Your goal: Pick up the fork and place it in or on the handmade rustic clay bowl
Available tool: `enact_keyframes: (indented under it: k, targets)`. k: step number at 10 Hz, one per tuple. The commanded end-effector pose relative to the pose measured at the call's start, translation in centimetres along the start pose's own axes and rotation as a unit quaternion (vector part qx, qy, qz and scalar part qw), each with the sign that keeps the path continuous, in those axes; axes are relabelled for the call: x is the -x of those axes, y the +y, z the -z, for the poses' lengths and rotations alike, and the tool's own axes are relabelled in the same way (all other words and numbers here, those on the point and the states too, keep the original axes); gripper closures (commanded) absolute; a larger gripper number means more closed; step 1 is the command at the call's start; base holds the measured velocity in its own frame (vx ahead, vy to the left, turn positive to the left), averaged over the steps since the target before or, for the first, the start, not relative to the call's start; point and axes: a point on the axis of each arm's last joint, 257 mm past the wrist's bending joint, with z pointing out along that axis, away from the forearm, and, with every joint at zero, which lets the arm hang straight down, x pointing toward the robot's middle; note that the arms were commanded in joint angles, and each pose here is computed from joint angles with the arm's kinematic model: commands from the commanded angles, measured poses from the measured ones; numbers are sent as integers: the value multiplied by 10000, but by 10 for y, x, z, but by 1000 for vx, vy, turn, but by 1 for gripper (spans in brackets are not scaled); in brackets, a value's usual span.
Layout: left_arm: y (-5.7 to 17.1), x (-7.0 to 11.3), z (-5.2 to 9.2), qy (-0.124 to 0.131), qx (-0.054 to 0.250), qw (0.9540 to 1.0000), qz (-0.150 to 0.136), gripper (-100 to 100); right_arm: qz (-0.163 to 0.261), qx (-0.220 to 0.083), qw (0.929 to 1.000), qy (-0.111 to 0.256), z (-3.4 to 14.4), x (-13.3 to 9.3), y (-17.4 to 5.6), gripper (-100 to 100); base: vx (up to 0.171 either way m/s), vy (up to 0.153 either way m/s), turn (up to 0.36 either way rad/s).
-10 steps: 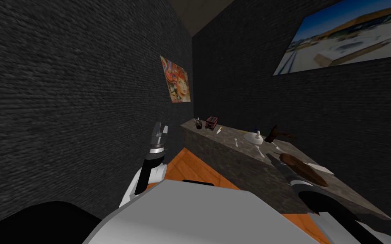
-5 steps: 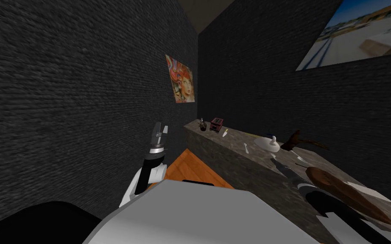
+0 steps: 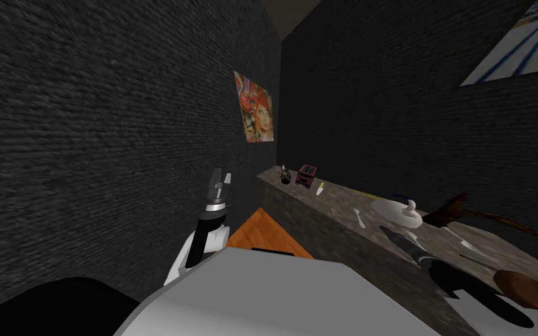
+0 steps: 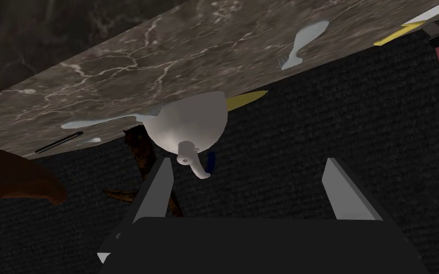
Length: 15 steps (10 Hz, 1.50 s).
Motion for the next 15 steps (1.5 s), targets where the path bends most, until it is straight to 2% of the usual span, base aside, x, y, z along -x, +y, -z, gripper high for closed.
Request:
enact_keyframes:
  k: [1,2,5,8,10,13,14,15]
  targets:
    - [0,0,0,0,0,10000,0,0,212,-320,9991,180,-6,-4,-20,-100,197,67,123]
    - [0,0,0,0,0,10000,0,0,231,-363,9989,188,-6,-3,-22,-100,149,41,41]
    - [0,0,0,0,0,10000,0,0,659,-954,9919,517,-10,-11,-58,-100,176,37,78]
    - [0,0,0,0,0,10000,-1,0,1035,-1464,9805,800,-9,-19,-92,-100,236,33,45]
    - [0,0,0,0,0,10000,-1,0,1234,-1751,9720,962,-6,-25,-112,-100,137,-13,25]
    - [0,0,0,0,0,10000,-1,0,1424,-2056,9614,1143,0,-33,-135,-100,119,-7,1]
    - [0,0,0,0,0,10000,-1,0,1389,-1994,9637,1108,-1,-32,-130,-100,45,-5,2]
    - [0,0,0,0,0,10000,0,0,1394,-2009,9632,1115,0,-32,-131,0,9,-1,2]
